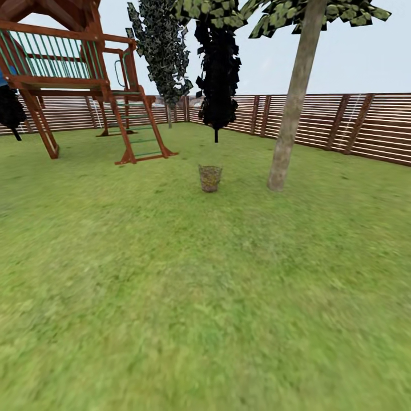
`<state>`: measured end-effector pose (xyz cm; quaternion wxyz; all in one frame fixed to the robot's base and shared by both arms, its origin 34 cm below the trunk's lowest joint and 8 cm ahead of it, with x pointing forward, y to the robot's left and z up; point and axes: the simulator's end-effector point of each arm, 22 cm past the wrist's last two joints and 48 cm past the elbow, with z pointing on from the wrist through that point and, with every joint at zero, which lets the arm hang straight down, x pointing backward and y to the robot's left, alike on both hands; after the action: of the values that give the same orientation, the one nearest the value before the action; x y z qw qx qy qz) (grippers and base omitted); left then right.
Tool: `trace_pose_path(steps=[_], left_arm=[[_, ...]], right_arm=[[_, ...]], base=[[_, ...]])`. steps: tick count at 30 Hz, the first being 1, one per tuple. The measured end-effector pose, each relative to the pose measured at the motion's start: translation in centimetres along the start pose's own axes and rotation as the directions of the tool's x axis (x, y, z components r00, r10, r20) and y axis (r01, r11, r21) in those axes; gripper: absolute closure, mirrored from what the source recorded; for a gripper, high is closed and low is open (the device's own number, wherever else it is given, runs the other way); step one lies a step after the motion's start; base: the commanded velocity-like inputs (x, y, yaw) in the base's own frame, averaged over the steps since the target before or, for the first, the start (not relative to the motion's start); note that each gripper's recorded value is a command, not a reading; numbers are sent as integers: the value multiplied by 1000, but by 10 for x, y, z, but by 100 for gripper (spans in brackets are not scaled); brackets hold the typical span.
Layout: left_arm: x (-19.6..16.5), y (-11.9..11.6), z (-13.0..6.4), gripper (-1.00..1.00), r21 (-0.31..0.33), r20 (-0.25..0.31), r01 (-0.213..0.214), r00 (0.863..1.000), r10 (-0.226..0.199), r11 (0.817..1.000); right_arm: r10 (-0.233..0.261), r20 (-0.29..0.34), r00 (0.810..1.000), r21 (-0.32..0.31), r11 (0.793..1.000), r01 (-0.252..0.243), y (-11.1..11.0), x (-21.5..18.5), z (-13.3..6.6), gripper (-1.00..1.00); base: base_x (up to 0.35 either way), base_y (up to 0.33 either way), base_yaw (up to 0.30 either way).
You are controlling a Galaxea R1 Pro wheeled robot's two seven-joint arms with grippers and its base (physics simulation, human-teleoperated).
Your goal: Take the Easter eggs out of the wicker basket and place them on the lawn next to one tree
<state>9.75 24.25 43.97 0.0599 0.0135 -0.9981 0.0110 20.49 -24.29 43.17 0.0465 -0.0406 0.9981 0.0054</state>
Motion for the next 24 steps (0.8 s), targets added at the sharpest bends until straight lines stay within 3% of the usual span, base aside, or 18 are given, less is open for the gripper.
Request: trace_pose_path(steps=[14, 24], left_arm=[[0, 0, 0, -100, 0, 0, 0, 1000, 0, 1000], [0, -1, 0, -100, 1, 0, 0, 1000, 0, 1000]], right_arm=[[-2, 3, 1000, 1, 1000, 2, 0, -1, 0, -100], [-2, 34, 999, 1, 1000, 2, 0, -7, 0, -100]], base=[[339, 0, -5], [339, 0, -218]])
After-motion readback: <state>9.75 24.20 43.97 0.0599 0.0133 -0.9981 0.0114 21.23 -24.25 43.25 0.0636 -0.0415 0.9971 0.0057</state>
